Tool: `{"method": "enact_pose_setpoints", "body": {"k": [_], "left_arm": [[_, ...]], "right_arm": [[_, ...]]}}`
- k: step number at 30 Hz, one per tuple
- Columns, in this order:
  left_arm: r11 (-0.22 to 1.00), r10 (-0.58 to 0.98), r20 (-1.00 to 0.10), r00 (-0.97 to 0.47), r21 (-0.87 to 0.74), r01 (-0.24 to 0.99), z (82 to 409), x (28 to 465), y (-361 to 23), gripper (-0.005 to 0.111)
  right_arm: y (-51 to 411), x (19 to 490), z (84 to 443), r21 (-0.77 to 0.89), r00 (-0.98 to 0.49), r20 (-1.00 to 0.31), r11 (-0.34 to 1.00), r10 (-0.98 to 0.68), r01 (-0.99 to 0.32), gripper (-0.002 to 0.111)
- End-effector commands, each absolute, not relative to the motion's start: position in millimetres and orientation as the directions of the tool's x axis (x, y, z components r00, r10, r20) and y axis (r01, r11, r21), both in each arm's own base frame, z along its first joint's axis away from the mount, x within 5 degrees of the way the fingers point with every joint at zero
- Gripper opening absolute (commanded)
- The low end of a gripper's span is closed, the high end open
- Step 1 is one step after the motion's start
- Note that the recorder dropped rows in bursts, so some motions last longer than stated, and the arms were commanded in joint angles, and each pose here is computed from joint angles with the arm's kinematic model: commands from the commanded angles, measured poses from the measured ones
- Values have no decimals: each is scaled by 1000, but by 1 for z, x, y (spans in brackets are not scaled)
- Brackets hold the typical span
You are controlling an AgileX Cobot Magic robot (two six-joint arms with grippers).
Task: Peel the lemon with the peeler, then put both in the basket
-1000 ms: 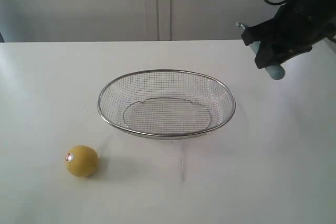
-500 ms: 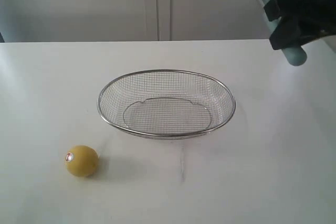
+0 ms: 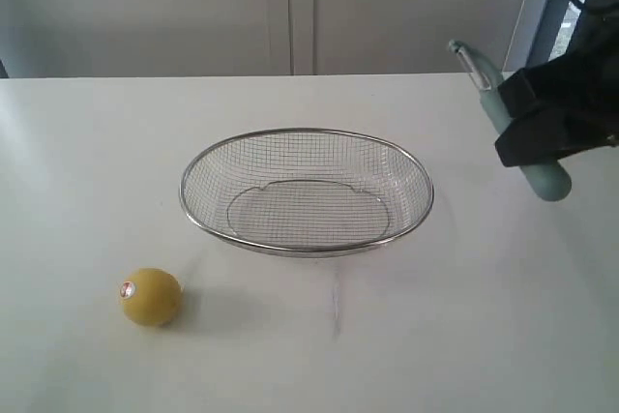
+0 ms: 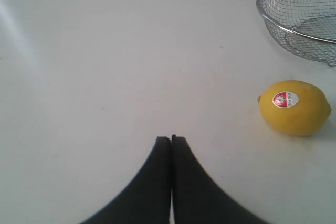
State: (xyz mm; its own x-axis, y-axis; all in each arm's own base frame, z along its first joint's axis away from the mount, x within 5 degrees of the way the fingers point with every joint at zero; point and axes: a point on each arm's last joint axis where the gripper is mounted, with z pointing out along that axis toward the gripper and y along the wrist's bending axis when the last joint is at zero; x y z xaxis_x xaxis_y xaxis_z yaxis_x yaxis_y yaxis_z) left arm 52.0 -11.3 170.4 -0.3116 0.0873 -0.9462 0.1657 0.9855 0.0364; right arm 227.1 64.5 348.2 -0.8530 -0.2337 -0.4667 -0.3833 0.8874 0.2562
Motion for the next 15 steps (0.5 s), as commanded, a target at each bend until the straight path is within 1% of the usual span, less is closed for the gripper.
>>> {"method": "enact_pose_setpoints", "body": {"k": [1,15], "left_arm": [[986,84,-946,-314,33,165,169,52,-11,0],[986,84,-946,-314,33,165,169,52,-11,0]], "right_arm": [[66,219,342,286,-848,-474,870,-236,-402,0],[64,206,297,301,-885,-369,865,-283,-402,0]]}}
